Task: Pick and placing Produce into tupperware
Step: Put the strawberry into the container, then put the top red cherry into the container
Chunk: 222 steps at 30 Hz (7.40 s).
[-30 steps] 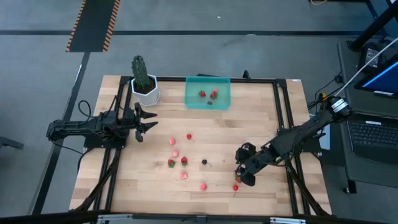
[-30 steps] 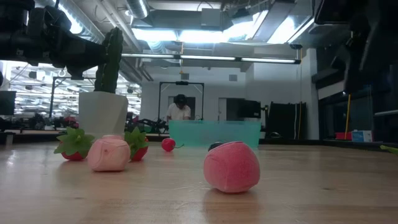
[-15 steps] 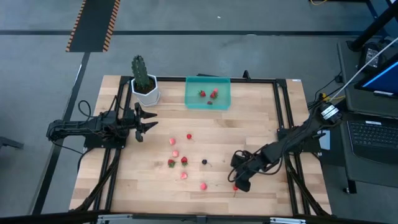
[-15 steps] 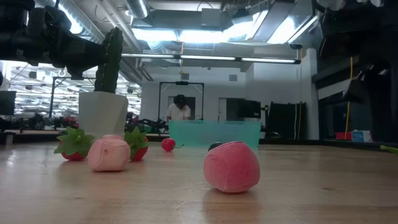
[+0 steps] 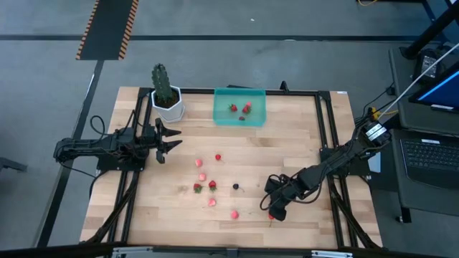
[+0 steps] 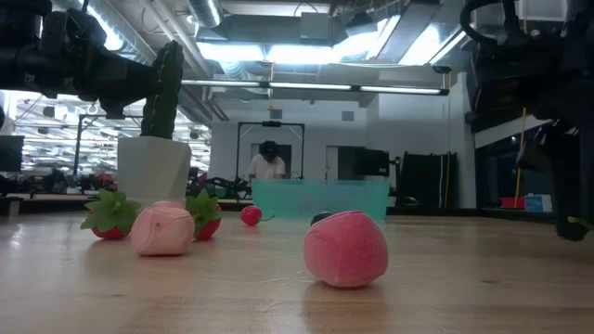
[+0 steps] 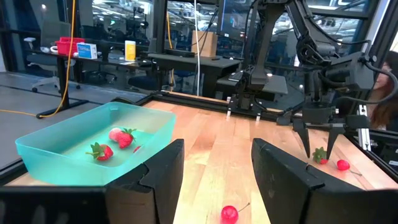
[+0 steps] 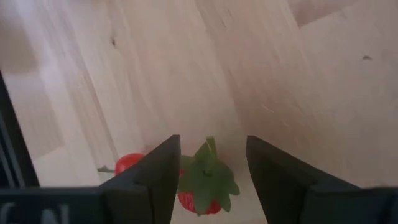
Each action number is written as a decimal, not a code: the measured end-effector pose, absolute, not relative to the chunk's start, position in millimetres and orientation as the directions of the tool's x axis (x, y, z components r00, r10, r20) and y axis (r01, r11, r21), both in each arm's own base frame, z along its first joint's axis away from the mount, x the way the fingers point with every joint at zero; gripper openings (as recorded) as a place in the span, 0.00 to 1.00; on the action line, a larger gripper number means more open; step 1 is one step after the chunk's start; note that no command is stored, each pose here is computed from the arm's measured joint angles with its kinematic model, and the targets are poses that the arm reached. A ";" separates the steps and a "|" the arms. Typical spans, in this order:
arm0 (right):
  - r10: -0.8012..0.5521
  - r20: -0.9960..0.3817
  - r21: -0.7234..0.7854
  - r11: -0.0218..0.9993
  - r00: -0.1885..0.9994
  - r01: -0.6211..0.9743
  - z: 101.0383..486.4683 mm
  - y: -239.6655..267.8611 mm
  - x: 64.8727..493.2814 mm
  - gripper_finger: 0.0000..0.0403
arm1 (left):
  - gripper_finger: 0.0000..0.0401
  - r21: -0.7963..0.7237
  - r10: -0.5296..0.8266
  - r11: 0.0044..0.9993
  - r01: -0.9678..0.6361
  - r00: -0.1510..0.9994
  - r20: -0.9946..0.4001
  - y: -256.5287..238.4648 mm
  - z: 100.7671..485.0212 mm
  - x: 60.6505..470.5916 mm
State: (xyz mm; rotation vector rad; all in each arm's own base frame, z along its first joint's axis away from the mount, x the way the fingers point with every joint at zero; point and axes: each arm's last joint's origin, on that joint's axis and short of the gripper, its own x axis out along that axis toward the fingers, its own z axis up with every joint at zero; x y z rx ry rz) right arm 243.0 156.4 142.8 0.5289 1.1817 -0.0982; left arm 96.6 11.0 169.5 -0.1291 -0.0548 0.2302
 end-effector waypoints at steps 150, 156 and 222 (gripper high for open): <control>-0.188 -0.789 0.114 0.890 0.584 0.441 162.7 -265.3 361.6 0.26 | 0.45 -0.130 0.231 0.966 -0.224 0.972 0.039 11.0 169.4 96.7; -0.168 -0.787 0.157 0.876 0.593 0.457 178.4 -260.4 357.2 0.33 | 0.45 -0.130 0.231 0.966 -0.224 0.972 0.040 11.0 169.5 96.6; 0.090 -0.743 0.192 0.978 0.663 0.082 230.6 62.9 274.9 0.26 | 0.45 -0.158 0.163 0.977 -0.142 0.977 0.134 8.9 180.4 95.8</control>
